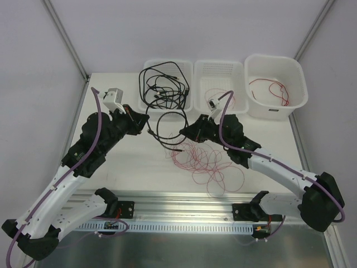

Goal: Untangle the cables

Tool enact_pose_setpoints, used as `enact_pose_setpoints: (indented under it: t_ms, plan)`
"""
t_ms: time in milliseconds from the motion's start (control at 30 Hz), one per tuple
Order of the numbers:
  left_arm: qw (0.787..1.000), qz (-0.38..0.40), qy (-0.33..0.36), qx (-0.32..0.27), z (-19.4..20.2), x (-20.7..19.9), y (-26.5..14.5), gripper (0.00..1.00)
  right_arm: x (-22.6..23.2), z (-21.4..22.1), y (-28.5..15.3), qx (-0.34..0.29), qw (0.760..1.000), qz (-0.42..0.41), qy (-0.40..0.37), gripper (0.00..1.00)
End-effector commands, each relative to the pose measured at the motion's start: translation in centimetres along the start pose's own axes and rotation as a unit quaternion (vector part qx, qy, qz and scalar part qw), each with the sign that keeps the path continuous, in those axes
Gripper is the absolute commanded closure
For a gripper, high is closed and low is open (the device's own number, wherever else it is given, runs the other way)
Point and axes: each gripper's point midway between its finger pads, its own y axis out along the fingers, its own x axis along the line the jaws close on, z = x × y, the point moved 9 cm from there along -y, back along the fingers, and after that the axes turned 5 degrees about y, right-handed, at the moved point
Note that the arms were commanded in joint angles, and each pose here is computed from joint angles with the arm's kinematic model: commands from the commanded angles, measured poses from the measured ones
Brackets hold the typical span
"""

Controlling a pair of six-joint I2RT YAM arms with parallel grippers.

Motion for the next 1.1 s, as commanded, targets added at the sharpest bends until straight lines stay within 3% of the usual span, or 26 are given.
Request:
enact_pose_setpoints:
  t_ms: [0, 33, 133, 233, 300, 400, 433, 467, 567, 733, 867, 1067]
  plan:
    - [0.999, 0.010, -0.016, -0.040, -1.0, -0.3, -0.4, 1.00, 2.3, -1.6, -0.4, -0.031, 0.999, -0.037, -0.026, 0.93]
    - [0.999, 0.004, -0.015, -0.043, -1.0, -0.1, -0.5, 1.00, 1.6, -1.2, -0.9, -0.018, 0.999, -0.003, -0.031, 0.99]
    - [0.999, -0.011, -0.016, -0.046, -0.5, 0.3, -0.6, 1.00, 0.5, -1.6, -3.1, -0.018, 0.991, 0.097, -0.088, 0.99]
    - [0.998, -0.022, -0.016, -0.048, -0.2, 0.7, -0.6, 1.00, -0.9, -2.5, -6.2, -0.006, 0.959, 0.238, -0.153, 0.99]
    - [0.999, -0.028, -0.015, -0.045, 0.2, 0.9, -0.5, 1.00, -2.0, -2.6, -8.0, 0.035, 0.928, 0.319, -0.188, 0.81]
    - [0.999, -0.029, -0.013, -0.035, 0.6, 1.0, -0.1, 1.00, -1.7, -3.1, -9.4, 0.031, 0.911, 0.355, -0.209, 0.76]
    - [0.999, -0.028, -0.012, -0.031, 0.7, 1.0, 0.1, 1.00, -1.5, -3.2, -9.6, 0.028, 0.911, 0.350, -0.215, 0.73]
    - [0.999, -0.027, -0.013, -0.029, 0.7, 1.0, 0.2, 1.00, -1.1, -3.1, -10.0, 0.027, 0.918, 0.330, -0.216, 0.57]
    - [0.999, -0.016, -0.019, -0.020, 0.9, 0.7, 0.5, 1.00, 0.8, -2.9, -9.7, 0.019, 0.948, 0.244, -0.206, 0.30]
    - [0.999, 0.007, -0.034, -0.010, 0.9, 0.0, 1.0, 1.00, 3.6, -3.1, -8.8, -0.028, 0.973, 0.121, -0.194, 0.32]
    - [0.999, 0.017, -0.048, -0.009, 1.0, -0.2, 1.2, 1.00, 5.3, -3.2, -7.4, -0.060, 0.984, 0.025, -0.167, 0.46]
    - [0.997, 0.038, -0.069, -0.013, 0.8, -0.8, 1.3, 1.00, 4.4, -2.5, -4.1, -0.064, 0.989, 0.013, -0.131, 0.43]
